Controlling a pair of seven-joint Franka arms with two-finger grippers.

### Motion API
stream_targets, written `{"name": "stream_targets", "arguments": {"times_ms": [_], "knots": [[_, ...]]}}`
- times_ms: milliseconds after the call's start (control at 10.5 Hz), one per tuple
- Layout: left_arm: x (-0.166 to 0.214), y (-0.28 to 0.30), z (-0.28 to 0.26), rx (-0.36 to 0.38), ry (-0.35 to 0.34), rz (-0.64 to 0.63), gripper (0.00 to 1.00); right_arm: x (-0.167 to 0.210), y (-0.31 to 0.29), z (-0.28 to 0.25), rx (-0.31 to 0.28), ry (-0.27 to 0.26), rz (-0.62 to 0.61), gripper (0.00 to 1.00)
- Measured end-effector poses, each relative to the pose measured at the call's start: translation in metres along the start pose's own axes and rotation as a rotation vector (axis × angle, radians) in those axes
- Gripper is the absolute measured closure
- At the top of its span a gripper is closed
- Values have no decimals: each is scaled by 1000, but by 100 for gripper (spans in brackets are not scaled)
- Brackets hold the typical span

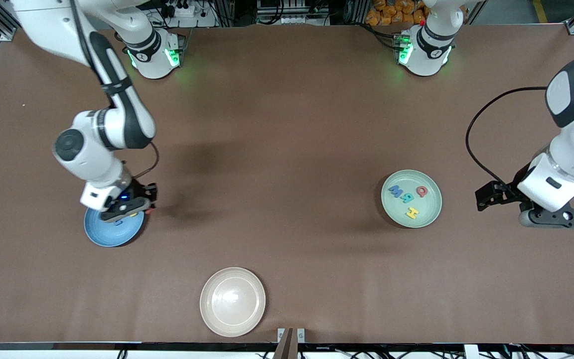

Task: Sort upper and lower case letters into plates

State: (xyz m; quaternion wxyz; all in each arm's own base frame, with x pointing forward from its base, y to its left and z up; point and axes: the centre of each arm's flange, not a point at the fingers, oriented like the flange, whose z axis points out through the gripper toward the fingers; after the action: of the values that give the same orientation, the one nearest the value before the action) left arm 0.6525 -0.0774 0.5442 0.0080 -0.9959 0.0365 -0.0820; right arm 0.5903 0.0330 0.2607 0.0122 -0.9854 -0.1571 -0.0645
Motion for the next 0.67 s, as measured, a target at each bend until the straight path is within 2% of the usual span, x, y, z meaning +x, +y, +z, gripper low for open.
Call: {"name": "stream_targets", "arguments": {"times_ms": [191,382,668], "knots": [[-17,20,-38,13,-8,21,0,-20,44,6,-1,-29,83,73],[-35,13,-56,-3,-79,-18,0,-32,59,11,17,-78,116,72],[-51,-8,-64,17,-143,-39,0,-38,62,10,32,-109,129,39]]}}
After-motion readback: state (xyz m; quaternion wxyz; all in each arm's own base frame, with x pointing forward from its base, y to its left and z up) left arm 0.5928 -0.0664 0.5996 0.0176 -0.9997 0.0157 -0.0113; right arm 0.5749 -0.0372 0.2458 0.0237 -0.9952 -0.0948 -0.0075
